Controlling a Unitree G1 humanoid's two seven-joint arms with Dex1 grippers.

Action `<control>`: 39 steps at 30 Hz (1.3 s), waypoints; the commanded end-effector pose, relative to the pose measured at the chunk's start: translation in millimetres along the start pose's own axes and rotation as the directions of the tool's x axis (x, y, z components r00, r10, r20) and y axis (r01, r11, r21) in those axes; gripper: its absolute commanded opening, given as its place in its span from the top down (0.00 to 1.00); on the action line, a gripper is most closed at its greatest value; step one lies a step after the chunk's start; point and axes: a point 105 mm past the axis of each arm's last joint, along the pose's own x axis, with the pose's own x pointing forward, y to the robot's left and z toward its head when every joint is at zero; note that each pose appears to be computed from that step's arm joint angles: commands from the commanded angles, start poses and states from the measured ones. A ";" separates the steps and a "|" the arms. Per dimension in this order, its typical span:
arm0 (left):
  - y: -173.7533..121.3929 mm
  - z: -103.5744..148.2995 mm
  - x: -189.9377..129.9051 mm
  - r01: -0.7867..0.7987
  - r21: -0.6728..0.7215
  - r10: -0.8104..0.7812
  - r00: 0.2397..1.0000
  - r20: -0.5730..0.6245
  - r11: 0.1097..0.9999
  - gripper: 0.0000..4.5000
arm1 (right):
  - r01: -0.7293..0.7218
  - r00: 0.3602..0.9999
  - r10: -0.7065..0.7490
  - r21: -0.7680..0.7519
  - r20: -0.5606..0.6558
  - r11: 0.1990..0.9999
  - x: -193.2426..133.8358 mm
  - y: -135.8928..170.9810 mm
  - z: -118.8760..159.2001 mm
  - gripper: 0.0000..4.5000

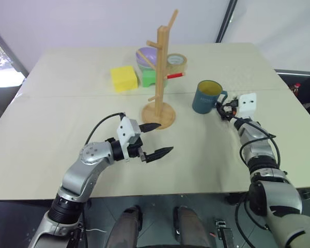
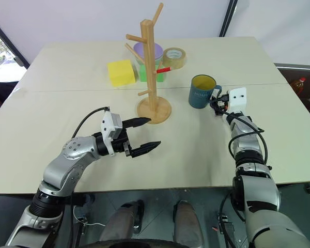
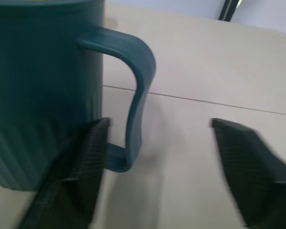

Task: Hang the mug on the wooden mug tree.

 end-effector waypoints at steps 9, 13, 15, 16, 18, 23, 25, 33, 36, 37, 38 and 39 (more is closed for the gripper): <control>4.8 11.2 -7.4 -0.030 0.028 0.029 0.999 0.036 0.999 0.00 | -0.052 0.993 0.050 0.011 0.112 0.999 2.6 5.6 22.8 0.98; 14.5 10.3 -15.0 -0.078 0.038 0.077 0.997 0.028 0.996 0.00 | -0.108 0.980 0.118 -0.069 0.158 0.992 -2.3 11.5 38.1 0.98; 27.3 11.6 -24.3 -0.144 0.038 0.142 0.989 0.035 0.989 0.00 | -0.178 0.959 0.210 -0.173 0.190 0.969 -9.4 21.8 55.4 0.98; 35.6 12.9 -31.3 -0.187 0.035 0.185 0.982 0.044 0.982 0.00 | -0.227 0.938 0.277 -0.230 0.211 0.946 -15.6 30.2 67.6 0.98; 49.1 15.0 -44.3 -0.256 0.035 0.254 0.966 0.055 0.966 0.00 | -0.323 0.884 0.402 -0.313 0.237 0.893 -30.8 49.0 90.0 0.98; 68.8 26.1 -69.3 -0.332 0.061 0.327 0.941 0.086 0.941 0.00 | -0.479 0.754 0.617 -0.454 0.227 0.751 -60.7 88.4 140.8 0.98; 71.0 35.2 -74.0 -0.326 0.057 0.318 0.941 0.116 0.944 0.00 | -0.510 0.726 0.661 -0.495 0.191 0.704 -63.5 97.2 152.2 0.98; 59.5 42.8 -74.0 -0.233 0.056 0.227 0.969 0.101 0.971 0.00 | -0.569 0.660 0.740 -0.557 0.130 0.606 -54.6 111.7 169.2 0.98; 53.7 44.1 -72.5 -0.204 0.053 0.198 0.976 0.094 0.978 0.00 | -0.570 0.656 0.745 -0.568 0.121 0.594 -48.4 113.6 171.7 0.98; 52.0 45.5 -71.9 -0.197 0.051 0.191 0.977 0.098 0.979 0.00 | -0.571 0.655 0.747 -0.570 0.118 0.591 -46.7 114.0 172.2 0.98; 50.1 46.8 -71.3 -0.189 0.048 0.183 0.978 0.100 0.981 0.00 | -0.571 0.653 0.748 -0.570 0.120 0.590 -45.3 114.2 173.5 0.98; 47.8 47.8 -70.7 -0.178 0.046 0.173 0.980 0.101 0.983 0.00 | -0.572 0.650 0.750 -0.569 0.123 0.590 -44.3 114.1 174.7 0.98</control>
